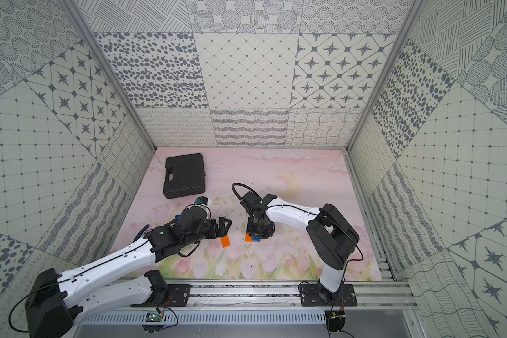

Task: Assemble the number 5 with lego
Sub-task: Assemble the lego brick with the lego brick.

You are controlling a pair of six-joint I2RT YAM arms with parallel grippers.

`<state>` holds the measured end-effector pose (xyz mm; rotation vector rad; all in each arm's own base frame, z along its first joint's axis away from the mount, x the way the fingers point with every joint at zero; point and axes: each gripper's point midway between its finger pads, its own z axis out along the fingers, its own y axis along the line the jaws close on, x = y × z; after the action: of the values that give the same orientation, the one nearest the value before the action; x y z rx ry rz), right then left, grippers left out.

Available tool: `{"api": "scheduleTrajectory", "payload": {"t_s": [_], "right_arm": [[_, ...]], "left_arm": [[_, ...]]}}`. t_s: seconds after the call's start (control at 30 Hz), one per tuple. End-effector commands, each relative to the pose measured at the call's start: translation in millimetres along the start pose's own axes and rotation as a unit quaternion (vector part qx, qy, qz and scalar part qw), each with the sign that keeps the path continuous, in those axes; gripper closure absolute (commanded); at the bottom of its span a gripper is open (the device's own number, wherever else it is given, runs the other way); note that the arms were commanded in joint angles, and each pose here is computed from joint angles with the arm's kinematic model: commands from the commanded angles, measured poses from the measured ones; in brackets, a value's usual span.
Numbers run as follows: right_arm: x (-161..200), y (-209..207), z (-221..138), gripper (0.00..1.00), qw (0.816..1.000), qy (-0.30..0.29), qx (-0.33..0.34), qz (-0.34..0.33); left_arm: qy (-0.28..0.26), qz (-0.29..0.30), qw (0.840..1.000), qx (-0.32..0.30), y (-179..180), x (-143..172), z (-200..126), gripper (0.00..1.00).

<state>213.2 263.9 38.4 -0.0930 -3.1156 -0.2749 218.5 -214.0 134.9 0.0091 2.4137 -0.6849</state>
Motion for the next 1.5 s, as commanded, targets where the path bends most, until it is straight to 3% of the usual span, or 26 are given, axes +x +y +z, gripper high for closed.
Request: {"api": "scheduleTrajectory", "payload": {"t_s": [0.0,0.23,0.43,0.6,0.8,1.0,1.13,1.23,1.4,1.47], "right_arm": [[8.1,-32.7,39.5,0.75,0.997,0.032,0.072,-0.007],[-5.6,-29.7,27.2,0.73,0.996,0.005,0.084,-0.03],[6.9,-11.9,43.4,0.72,0.996,0.063,0.042,-0.045],[7.6,-20.4,48.0,0.71,0.993,0.078,0.07,-0.05],[3.1,-1.4,40.8,0.72,0.997,0.071,0.007,-0.038],[-13.8,-32.7,29.1,0.73,0.996,0.032,0.082,-0.025],[-6.7,-22.8,36.6,0.73,0.995,0.043,0.084,-0.041],[-6.0,-25.2,36.9,0.73,0.989,0.035,0.13,-0.055],[-5.9,-21.6,38.5,0.74,0.988,0.032,0.139,-0.052],[-5.8,-13.2,43.9,0.74,0.995,0.038,0.084,-0.027]], "left_arm": [[-0.016,-0.003,1.0,0.005,-3.3,-8.2,-0.7,0.01],[-0.016,-0.003,1.0,0.006,-3.9,-8.7,-0.8,0.01],[-0.015,-0.001,1.0,0.008,-5.4,-9.0,-0.7,0.01],[-0.014,0.001,1.0,0.008,-6.2,-9.5,-0.8,0.01],[-0.012,-0.001,1.0,0.008,-5.7,-8.7,-0.2,0.01],[-0.01,0.0,1.0,0.01,-6.0,-7.6,-0.6,0.01],[-0.012,-0.005,1.0,0.013,-6.4,-8.1,1.5,0.01],[-0.008,-0.004,1.0,0.011,-6.9,-7.9,2.3,0.01],[-0.009,-0.005,1.0,0.007,-5.0,-7.8,1.2,0.01],[-0.012,-0.006,1.0,0.007,-4.5,-8.3,0.3,0.01]]}}
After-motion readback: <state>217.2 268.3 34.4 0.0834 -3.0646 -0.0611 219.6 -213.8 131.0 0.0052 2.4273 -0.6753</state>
